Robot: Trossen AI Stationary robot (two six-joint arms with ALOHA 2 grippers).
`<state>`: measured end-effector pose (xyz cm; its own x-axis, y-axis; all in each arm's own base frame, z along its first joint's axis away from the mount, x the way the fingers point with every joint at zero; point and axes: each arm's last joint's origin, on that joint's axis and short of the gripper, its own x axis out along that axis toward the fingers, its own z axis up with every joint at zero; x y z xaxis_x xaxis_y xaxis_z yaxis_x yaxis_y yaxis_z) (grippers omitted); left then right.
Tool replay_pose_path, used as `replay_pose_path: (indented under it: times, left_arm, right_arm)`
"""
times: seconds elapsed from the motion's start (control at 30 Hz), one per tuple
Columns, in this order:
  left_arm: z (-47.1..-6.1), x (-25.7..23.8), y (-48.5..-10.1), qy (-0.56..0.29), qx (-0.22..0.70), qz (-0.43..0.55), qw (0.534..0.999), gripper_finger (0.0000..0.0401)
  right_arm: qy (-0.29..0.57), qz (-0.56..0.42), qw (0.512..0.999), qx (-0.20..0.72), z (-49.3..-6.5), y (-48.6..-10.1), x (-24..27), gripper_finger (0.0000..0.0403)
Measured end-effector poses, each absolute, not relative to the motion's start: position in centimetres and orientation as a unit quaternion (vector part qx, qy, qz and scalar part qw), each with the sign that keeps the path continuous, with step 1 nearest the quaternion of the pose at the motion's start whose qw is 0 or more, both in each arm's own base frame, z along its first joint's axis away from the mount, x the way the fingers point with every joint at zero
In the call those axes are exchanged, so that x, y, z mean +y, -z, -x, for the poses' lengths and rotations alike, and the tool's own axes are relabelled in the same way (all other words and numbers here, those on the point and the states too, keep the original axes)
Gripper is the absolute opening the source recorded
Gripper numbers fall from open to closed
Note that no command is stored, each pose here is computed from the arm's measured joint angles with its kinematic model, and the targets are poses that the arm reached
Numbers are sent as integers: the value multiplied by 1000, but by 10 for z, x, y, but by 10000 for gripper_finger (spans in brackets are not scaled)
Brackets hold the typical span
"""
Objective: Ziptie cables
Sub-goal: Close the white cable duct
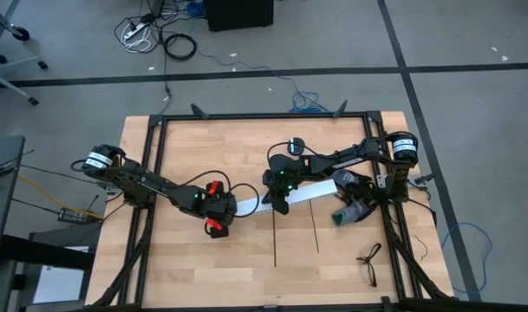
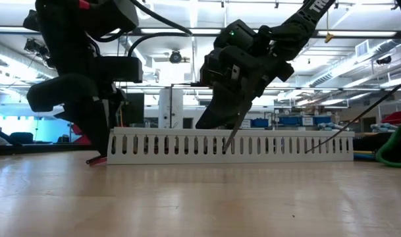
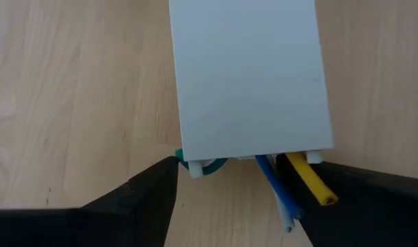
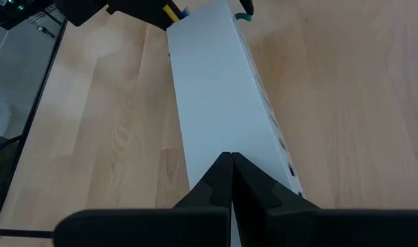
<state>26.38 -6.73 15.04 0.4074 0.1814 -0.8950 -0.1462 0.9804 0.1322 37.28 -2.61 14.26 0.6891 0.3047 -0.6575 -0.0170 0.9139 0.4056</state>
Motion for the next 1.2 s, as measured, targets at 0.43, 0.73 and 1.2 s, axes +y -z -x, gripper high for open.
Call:
replay_pose_path:
  times: [0.43, 0.73, 1.2]
  left_arm:
    - [-254, -70, -148, -58, 595, 34, 801, 273]
    - [-264, -72, -151, -58, 548, 45, 834, 274]
    - [-262, -63, -149, -110, 553, 44, 825, 321]
  right_arm:
    - [-91, -190, 899, 384, -373, -143, -26, 0]
    - [-93, -190, 899, 384, -373, -143, -26, 0]
    - [-101, -190, 898, 384, -373, -143, -26, 0]
